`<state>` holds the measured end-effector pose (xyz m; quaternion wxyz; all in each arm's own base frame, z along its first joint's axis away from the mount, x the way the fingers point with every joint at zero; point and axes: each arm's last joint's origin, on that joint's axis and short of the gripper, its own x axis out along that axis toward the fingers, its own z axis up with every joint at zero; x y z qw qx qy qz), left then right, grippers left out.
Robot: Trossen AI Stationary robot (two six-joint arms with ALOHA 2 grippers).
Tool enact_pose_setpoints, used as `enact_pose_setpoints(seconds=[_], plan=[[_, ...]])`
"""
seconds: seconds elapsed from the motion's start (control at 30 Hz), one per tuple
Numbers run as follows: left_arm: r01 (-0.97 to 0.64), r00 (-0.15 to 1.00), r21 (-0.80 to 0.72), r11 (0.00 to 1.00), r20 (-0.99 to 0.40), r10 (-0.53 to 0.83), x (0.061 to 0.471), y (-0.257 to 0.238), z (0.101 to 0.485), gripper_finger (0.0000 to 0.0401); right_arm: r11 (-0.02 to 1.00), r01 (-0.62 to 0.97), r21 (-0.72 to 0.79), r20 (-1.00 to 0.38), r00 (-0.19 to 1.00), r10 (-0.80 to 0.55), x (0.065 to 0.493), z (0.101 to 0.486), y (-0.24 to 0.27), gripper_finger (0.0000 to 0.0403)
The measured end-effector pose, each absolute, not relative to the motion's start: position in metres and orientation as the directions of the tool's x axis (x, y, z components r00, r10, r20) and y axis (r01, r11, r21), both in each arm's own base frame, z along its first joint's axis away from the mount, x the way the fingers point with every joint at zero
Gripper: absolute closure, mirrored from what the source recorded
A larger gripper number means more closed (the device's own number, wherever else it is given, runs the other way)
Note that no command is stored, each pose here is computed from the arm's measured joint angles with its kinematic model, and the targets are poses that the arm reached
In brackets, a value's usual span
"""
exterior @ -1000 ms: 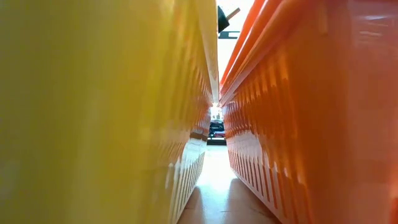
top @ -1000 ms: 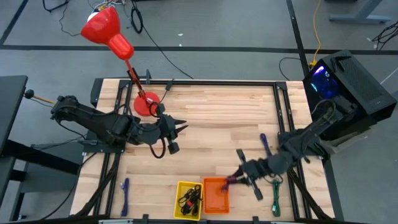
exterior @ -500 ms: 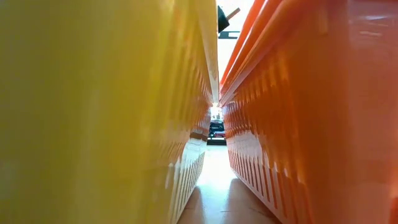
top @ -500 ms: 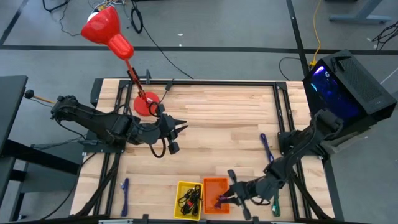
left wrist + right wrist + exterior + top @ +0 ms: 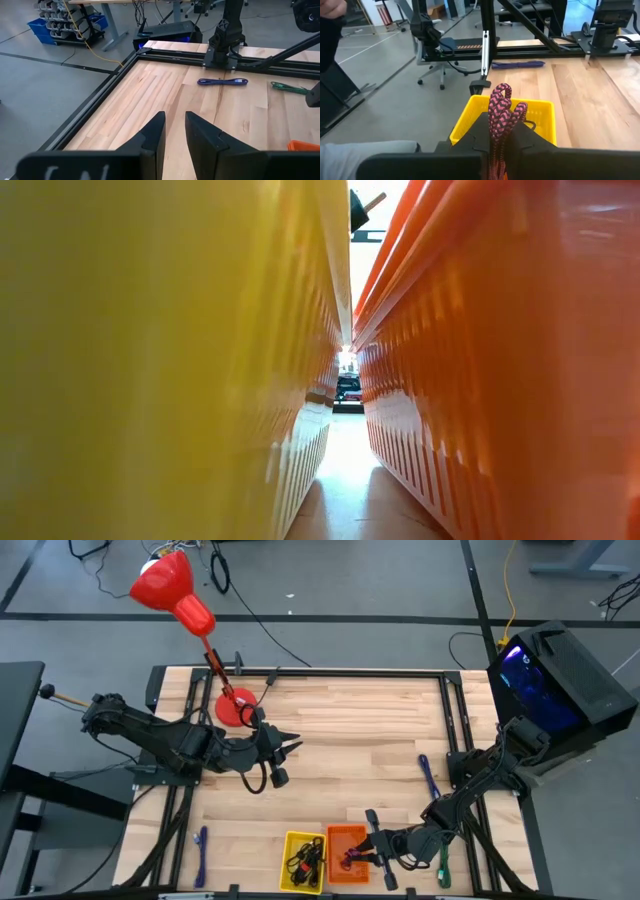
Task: Pick & Place USB Port
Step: Put the black and pink charger cable into the orange bin
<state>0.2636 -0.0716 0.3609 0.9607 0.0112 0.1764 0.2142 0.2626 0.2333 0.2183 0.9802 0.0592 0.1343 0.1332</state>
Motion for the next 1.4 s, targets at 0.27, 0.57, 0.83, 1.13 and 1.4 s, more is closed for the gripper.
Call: enact_pose_setpoints(seconds=[0.27,0.57,0.83,1.13,1.4], plan=[[-0.407,0.846,0.098,0.908,-0.335,0.416,0.264,-0.072,0.361,0.0323,0.963,-0.226,0.144,-0.272,0.927,0.258,0.271,0.205,0.232,0.0384],[-0.406,0.844,0.103,0.908,-0.339,0.416,0.264,-0.072,0.360,0.0323,0.955,-0.244,0.168,-0.278,0.918,0.284,0.275,0.203,0.229,0.0292],[-0.405,0.841,0.108,0.908,-0.344,0.417,0.263,-0.071,0.359,0.0323,0.977,-0.170,0.132,-0.294,0.934,0.202,0.275,0.200,0.226,0.0212],[-0.405,0.839,0.111,0.908,-0.348,0.417,0.263,-0.071,0.359,0.0323,0.971,-0.199,0.132,-0.309,0.923,0.231,0.275,0.199,0.227,0.0207],[-0.405,0.839,0.111,0.907,-0.348,0.418,0.263,-0.071,0.359,0.0323,0.971,-0.201,0.130,-0.314,0.920,0.233,0.274,0.199,0.227,0.0206]])
